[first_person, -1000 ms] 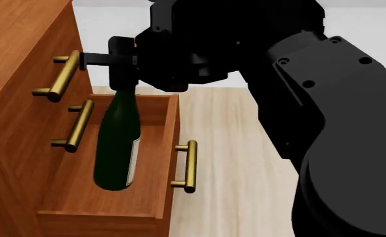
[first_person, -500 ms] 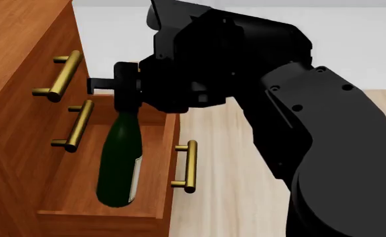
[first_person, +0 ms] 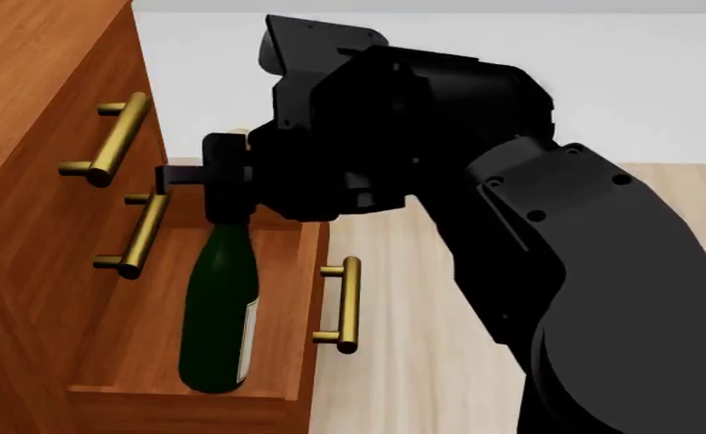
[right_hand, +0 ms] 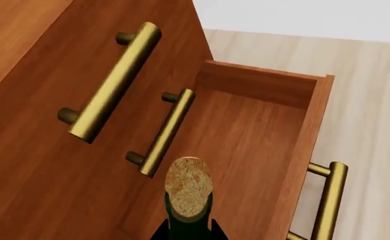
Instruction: Put the wine bottle in the bottom drawer of the cabinet.
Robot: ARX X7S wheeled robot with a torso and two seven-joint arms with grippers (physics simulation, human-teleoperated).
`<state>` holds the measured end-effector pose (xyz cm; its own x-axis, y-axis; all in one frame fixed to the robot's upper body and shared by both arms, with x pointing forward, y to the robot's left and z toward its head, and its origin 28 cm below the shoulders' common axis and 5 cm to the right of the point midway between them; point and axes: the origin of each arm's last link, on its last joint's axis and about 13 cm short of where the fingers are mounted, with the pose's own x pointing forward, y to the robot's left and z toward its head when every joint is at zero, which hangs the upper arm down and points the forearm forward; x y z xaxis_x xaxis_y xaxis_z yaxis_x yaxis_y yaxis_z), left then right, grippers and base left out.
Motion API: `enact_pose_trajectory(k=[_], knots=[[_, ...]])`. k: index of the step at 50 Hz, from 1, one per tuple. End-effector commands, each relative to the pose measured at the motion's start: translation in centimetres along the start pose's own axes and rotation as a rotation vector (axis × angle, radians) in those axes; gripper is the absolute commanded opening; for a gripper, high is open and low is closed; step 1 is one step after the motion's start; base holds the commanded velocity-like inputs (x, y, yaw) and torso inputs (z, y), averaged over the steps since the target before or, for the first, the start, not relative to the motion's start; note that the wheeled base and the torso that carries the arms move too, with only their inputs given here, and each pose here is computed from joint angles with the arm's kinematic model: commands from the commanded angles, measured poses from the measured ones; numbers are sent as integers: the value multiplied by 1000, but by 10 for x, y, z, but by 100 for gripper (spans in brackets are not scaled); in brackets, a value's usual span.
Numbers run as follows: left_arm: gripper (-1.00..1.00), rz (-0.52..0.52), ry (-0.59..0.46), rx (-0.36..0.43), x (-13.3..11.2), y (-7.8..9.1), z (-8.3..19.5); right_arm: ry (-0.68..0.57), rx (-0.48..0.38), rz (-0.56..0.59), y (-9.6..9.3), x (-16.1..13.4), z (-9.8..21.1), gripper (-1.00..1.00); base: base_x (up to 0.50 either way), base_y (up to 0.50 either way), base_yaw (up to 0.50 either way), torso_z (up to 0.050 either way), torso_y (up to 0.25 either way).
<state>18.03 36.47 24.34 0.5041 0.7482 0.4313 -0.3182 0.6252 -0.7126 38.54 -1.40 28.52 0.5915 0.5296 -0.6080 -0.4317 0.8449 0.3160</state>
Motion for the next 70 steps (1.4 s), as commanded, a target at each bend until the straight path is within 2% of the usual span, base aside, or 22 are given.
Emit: enact_pose_trajectory(k=[1, 12, 25, 48, 70], knots=[[100, -10, -8, 17, -2, 2, -2, -21, -19, 12, 3, -2, 4, -100, 0, 0, 0, 0, 0], [100, -14, -19, 33, -1, 1, -3, -69, -45, -23, 4, -8, 12, -100, 0, 0, 0, 1, 0], [100, -17, -19, 41, -1, 1, -3, -61, -30, -22, 1, -6, 10, -100, 1, 0, 0, 0, -74], [100, -13, -16, 36, -1, 1, -3, -45, -60, -15, 4, -3, 7, -100, 0, 0, 0, 0, -190], [100, -6, -15, 28, -1, 1, -3, 37, -83, -96, -12, 19, -21, -100, 0, 1, 0, 0, -191]])
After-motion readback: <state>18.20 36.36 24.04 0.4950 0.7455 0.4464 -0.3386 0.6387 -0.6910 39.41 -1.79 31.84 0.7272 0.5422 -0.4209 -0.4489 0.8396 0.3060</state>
